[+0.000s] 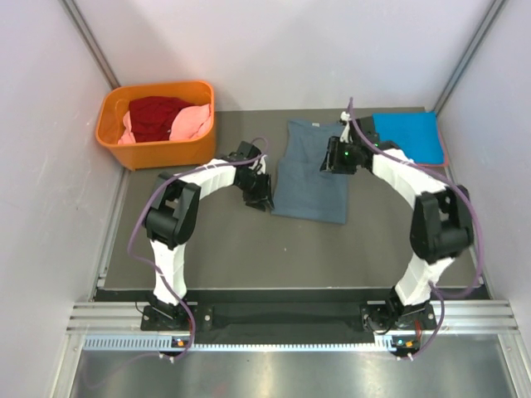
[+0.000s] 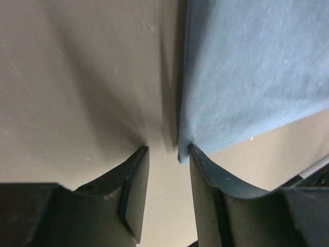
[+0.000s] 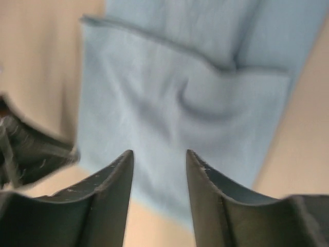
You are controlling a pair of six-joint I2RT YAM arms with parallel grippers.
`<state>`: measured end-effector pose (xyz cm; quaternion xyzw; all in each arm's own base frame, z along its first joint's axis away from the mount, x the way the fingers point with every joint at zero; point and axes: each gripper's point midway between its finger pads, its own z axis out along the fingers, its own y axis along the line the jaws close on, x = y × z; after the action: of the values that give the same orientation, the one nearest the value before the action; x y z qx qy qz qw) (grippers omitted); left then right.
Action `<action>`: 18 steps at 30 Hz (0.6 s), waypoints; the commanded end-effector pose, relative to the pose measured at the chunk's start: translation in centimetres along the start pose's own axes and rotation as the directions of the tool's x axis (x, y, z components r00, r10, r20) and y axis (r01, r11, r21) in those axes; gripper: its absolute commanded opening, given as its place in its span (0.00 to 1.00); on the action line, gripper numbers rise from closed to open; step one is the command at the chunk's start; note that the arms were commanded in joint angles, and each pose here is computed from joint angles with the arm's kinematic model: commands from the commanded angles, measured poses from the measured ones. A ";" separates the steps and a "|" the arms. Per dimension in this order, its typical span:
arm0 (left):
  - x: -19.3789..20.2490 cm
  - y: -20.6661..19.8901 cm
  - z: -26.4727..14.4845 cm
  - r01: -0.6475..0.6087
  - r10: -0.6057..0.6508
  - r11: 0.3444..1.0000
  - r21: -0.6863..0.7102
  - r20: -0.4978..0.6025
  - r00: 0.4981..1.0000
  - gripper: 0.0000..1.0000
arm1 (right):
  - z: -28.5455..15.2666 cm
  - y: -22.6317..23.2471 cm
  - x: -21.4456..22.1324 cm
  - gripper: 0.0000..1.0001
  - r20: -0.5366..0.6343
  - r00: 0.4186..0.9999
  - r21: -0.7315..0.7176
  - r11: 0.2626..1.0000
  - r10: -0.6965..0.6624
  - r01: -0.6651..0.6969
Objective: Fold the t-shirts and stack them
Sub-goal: Fold the tshirt
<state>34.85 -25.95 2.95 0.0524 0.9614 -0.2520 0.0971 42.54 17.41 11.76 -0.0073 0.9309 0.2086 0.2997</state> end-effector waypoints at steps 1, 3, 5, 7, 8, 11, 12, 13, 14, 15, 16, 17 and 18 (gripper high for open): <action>0.8 -0.1 -0.1 -0.001 0.001 1.000 0.028 0.000 1.000 0.42 | -2.9 -0.7 3.6 0.47 -0.039 0.998 0.027 0.998 0.054 -0.053; 1.3 0.1 0.1 0.003 -0.003 1.000 0.030 -0.014 1.000 0.41 | -3.9 -1.2 5.3 0.49 -0.058 0.996 0.032 0.997 0.075 -0.073; 1.6 0.1 0.1 0.003 -0.002 0.999 0.037 -0.020 1.000 0.40 | -4.0 -2.8 8.5 0.49 -0.104 0.988 0.076 0.991 0.113 -0.106; 1.9 0.0 0.1 0.005 -0.004 0.999 0.054 -0.026 1.000 0.40 | -4.5 -3.5 9.6 0.49 -0.090 0.988 0.092 0.989 0.123 -0.114; 2.0 -0.1 0.2 0.005 -0.004 0.998 0.064 -0.026 1.000 0.40 | -4.4 -4.3 11.4 0.48 -0.116 0.983 0.111 0.985 0.144 -0.131; 2.3 0.0 0.3 0.011 -0.009 0.998 0.062 -0.035 0.999 0.39 | -4.3 -5.1 13.2 0.47 -0.132 0.977 0.113 0.981 0.170 -0.156; 2.4 0.0 0.3 0.012 -0.010 0.998 0.060 -0.037 0.999 0.39 | -4.2 -5.1 13.3 0.47 -0.126 0.977 0.110 0.981 0.175 -0.161; 2.3 0.1 0.3 0.009 -0.007 0.998 0.057 -0.035 0.999 0.38 | -4.2 -5.4 13.6 0.47 -0.129 0.975 0.116 0.980 0.179 -0.164; 2.3 0.1 0.3 0.009 -0.007 0.998 0.055 -0.036 0.999 0.38 | -4.2 -5.6 13.9 0.47 -0.131 0.974 0.123 0.978 0.184 -0.168; 2.3 0.1 0.2 0.009 -0.008 0.998 0.055 -0.036 0.999 0.38 | -4.2 -5.9 13.9 0.47 -0.124 0.975 0.128 0.978 0.182 -0.166; 2.4 0.0 0.3 0.013 -0.011 0.998 0.061 -0.040 0.999 0.38 | -4.1 -6.1 14.0 0.47 -0.125 0.974 0.131 0.977 0.187 -0.170; 2.4 -0.1 0.4 0.015 -0.012 0.997 0.070 -0.043 0.999 0.38 | -4.1 -6.5 14.3 0.47 -0.128 0.972 0.137 0.974 0.198 -0.180; 2.4 -0.2 0.4 0.017 -0.014 0.997 0.076 -0.045 0.999 0.37 | -3.9 -6.8 14.4 0.47 -0.127 0.970 0.138 0.972 0.207 -0.189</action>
<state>33.08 -26.71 2.85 0.0514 0.9506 -0.2969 0.0752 27.60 11.88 2.74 0.0751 0.9692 0.1684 0.1630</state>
